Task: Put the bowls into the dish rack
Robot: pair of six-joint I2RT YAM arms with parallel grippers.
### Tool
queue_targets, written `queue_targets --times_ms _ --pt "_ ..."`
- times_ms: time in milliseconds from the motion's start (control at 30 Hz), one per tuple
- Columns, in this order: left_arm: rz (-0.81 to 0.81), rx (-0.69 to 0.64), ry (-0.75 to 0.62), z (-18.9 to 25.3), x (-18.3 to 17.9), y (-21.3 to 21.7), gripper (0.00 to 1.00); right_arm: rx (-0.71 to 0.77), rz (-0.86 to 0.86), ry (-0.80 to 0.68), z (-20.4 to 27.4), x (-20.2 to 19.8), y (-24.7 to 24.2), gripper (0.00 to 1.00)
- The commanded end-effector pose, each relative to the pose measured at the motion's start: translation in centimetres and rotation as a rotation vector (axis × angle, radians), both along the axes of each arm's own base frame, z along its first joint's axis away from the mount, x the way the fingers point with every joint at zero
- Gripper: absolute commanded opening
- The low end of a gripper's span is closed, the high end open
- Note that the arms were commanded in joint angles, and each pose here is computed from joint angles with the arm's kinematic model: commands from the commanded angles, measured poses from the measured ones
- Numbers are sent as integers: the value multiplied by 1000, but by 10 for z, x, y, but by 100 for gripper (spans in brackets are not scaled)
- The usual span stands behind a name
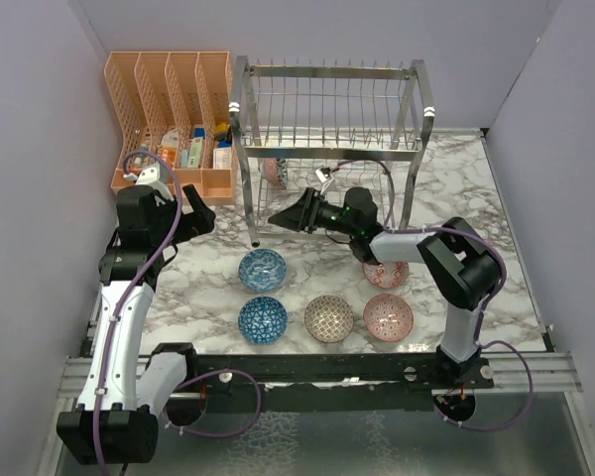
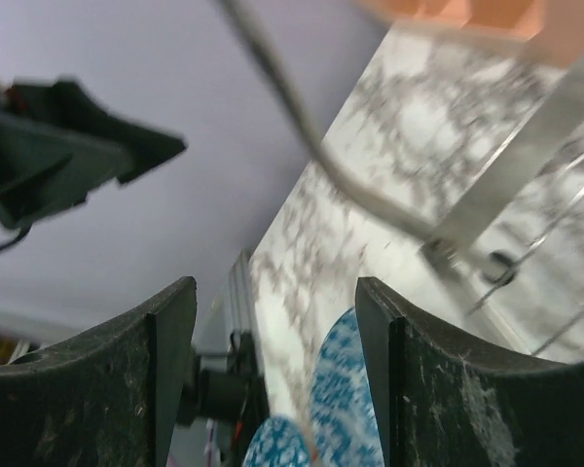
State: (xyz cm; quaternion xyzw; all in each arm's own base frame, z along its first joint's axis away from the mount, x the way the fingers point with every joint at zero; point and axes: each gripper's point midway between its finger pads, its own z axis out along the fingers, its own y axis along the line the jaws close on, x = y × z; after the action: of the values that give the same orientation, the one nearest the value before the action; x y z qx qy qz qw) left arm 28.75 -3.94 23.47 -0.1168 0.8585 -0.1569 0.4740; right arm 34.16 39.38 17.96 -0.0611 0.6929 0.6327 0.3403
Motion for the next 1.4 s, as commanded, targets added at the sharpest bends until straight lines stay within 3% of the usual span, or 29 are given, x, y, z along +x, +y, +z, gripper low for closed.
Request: queue_targets --times_ms 0,167,467,767,1167,1367 --pt "5 0 -17 1 0 1 99 -107 238 -54 -5 -62 2 65" --pt "7 -6 -10 -2 -2 1 99 -288 260 -32 -20 -93 -21 66" --pt "20 4 5 -10 -5 3 99 -450 231 33 -45 -157 -61 66" --pt "30 -14 12 -15 -8 2 99 -771 181 -40 -77 -214 -79 66" --pt "30 -27 13 -14 -13 1 99 -1050 128 -117 -98 -244 -98 66" --pt "32 -24 14 -16 -17 1 99 -1117 145 -165 -102 -251 -96 64"
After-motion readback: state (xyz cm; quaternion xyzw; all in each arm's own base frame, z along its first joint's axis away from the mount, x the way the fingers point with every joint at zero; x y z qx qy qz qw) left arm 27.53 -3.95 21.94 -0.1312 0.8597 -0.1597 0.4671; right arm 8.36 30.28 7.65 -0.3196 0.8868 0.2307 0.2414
